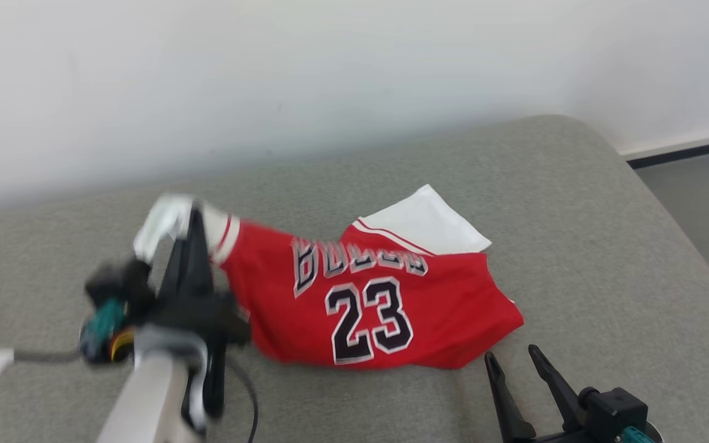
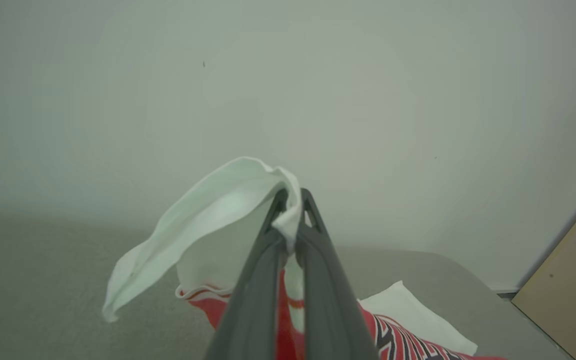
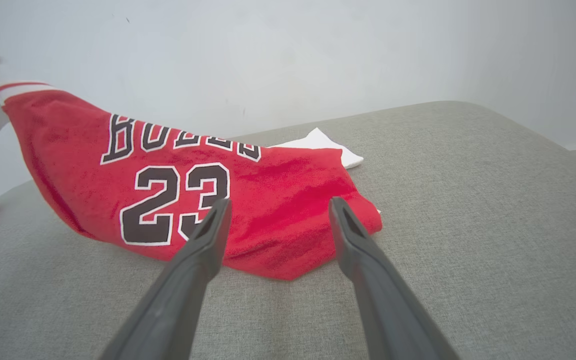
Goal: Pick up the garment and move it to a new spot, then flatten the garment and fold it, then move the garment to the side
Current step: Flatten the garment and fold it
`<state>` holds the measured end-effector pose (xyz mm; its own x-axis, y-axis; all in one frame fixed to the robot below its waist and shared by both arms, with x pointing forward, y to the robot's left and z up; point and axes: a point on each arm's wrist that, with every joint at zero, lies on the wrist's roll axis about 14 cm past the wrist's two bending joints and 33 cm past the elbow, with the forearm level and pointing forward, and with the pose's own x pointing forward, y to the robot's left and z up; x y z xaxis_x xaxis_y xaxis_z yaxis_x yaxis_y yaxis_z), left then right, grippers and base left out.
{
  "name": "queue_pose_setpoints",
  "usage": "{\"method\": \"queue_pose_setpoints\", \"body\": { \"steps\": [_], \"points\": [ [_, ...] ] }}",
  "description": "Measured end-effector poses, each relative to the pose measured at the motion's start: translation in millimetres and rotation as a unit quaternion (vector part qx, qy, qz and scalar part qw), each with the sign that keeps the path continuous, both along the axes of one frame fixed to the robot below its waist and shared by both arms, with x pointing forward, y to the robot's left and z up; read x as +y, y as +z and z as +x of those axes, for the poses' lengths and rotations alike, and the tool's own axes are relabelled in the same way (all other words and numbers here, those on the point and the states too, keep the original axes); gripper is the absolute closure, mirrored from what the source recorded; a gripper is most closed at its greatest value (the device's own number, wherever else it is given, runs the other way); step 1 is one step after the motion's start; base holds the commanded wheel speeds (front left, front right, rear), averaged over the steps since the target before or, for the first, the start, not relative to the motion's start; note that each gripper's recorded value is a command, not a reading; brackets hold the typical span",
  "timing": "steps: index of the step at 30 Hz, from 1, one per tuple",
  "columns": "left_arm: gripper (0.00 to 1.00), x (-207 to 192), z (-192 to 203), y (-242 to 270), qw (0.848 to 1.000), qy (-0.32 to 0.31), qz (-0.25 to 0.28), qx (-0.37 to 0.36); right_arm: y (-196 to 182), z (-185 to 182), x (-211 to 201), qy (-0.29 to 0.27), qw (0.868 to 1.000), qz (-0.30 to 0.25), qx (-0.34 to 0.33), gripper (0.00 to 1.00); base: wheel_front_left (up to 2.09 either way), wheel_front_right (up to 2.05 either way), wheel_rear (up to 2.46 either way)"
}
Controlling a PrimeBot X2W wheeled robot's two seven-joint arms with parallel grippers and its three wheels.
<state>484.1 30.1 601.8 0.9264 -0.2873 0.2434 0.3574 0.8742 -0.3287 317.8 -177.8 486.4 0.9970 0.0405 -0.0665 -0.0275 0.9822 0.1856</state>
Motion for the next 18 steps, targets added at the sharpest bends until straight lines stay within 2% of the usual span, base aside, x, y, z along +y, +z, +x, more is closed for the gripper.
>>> {"method": "queue_pose_setpoints", "body": {
  "steps": [5, 7, 14, 16, 17, 18],
  "points": [
    [1.00, 48, -40, -74, 0.995, 0.052, 0.005, 0.083, -2, 5, 8, 0.015, 1.000, 0.001, 0.003, 0.00, 0.00, 0.00, 0.00],
    [1.00, 65, -69, -107, 0.990, 0.071, 0.009, 0.124, -2, 8, 15, 0.027, 1.000, 0.001, 0.002, 0.00, 0.00, 0.00, 0.00],
    [1.00, 65, -141, -166, 0.971, 0.053, 0.041, 0.228, 5, 9, 25, 0.043, 0.999, 0.004, -0.011, 0.00, 0.00, 0.00, 0.00],
    [1.00, 60, -159, -182, 0.961, 0.037, 0.043, 0.270, 7, 8, 25, 0.043, 0.999, 0.005, -0.013, 0.00, 0.00, 0.00, 0.00],
    [0.00, 58, -177, -199, 0.944, 0.027, 0.033, 0.326, 9, 5, 23, 0.039, 0.999, 0.005, -0.018, 0.00, 0.00, 0.00, 0.00],
    [0.00, 59, -181, -203, 0.938, 0.029, 0.024, 0.345, 8, 4, 21, 0.036, 0.999, 0.005, -0.019, 0.00, 0.00, 0.00, 0.00]
  ]
}}
